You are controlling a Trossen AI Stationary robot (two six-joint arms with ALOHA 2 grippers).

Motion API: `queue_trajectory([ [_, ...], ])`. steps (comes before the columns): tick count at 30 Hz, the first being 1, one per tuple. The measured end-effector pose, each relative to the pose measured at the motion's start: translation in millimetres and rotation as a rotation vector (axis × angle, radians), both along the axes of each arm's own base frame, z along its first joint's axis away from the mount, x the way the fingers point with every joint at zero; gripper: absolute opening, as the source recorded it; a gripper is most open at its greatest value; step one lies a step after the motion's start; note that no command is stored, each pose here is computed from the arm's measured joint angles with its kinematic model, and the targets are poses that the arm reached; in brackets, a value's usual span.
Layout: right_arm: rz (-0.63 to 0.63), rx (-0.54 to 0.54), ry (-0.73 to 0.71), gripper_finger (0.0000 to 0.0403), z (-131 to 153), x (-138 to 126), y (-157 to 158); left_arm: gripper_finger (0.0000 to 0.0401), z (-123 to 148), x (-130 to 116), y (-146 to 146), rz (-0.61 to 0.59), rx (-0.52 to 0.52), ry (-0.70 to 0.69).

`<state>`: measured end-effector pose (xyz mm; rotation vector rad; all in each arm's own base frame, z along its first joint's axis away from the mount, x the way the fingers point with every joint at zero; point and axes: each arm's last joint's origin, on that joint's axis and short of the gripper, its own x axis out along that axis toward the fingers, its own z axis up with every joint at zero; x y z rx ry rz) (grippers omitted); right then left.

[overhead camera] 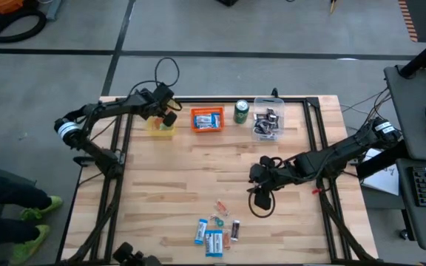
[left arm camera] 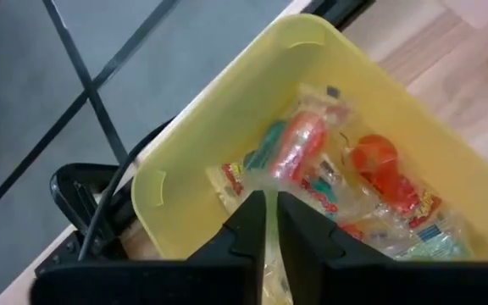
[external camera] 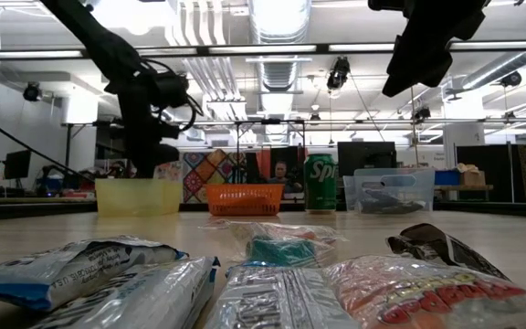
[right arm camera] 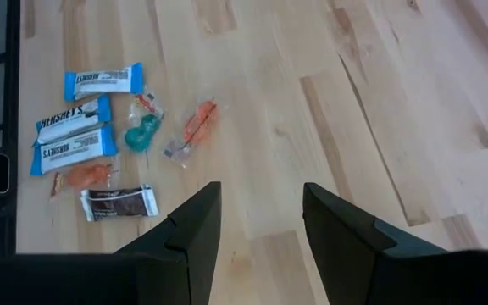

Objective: Organize candy in baskets
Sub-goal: Put the green gummy into the yellow bin, then put the brown chocolate into the transparent bin

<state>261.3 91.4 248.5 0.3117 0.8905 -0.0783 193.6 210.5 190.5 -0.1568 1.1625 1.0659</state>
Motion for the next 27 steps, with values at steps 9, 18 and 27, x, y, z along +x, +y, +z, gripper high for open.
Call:
queue_trajectory([
  [9,-0.005,0.01,-0.017,0.0155,1,1,0,0.0077,5,-4,-5,-0.012,-0.015,0.026],
  [18,-0.018,-0.043,-0.093,0.0155,-6,7,2,0.0091,34,1,-57,-0.115,-0.173,-0.174],
  [27,0.054,-0.119,-0.083,0.0155,-41,31,12,0.0091,54,22,-145,-0.396,-0.163,-0.379],
])
